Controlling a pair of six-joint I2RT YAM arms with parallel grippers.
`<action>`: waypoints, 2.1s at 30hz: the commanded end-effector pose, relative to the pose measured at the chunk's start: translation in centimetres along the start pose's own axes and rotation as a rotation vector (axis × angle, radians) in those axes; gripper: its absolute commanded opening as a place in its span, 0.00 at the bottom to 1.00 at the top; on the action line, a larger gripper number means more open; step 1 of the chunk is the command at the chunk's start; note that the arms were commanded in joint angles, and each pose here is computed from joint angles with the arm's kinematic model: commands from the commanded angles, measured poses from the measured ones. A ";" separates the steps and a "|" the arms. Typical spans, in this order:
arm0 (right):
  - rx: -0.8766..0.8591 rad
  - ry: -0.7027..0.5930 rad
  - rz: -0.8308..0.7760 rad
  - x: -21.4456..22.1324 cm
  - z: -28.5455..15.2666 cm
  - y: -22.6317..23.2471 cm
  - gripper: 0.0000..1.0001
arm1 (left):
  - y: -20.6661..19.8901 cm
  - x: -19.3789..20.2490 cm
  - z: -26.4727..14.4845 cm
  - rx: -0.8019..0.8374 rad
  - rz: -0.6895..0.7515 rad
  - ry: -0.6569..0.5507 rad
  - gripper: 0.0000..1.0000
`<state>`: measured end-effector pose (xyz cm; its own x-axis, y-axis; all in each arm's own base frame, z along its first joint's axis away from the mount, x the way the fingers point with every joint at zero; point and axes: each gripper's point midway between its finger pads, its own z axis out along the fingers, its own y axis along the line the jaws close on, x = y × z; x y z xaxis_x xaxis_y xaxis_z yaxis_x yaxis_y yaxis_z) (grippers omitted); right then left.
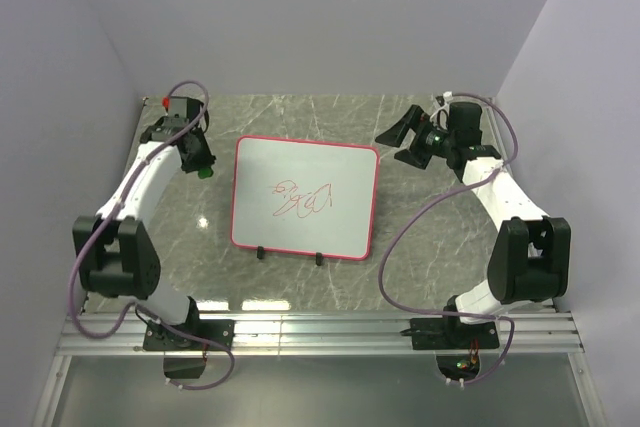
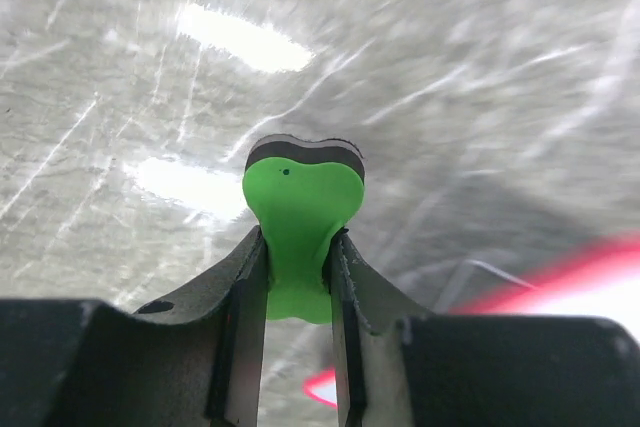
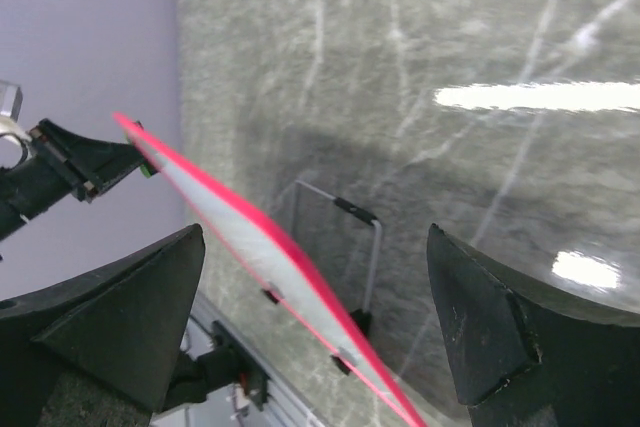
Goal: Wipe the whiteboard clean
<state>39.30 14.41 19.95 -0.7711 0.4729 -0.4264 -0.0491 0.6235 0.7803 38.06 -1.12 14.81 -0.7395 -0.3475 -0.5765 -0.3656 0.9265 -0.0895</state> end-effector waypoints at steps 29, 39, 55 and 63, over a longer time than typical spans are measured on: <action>-0.213 0.083 0.009 7.0 0.6 2.3 0.58 | -24.1 11.0 -17.0 0.594 0.048 -0.061 0.00; -0.163 0.075 -0.042 7.7 0.2 1.8 0.47 | -29.9 15.0 -15.4 0.699 0.220 -0.079 0.00; -0.024 0.147 -0.076 9.0 0.7 -1.3 0.00 | -28.2 19.3 -9.0 0.579 0.301 -0.120 0.00; -0.034 0.138 -0.081 8.7 0.5 -0.6 0.00 | -27.2 18.3 -7.2 0.491 0.305 -0.180 0.00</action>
<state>32.62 19.13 15.87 -0.8462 0.3075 -0.4352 -0.1963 0.5793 0.7911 28.91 -36.07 15.28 -0.6707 -0.1085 -0.7337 0.2416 0.9033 -0.3544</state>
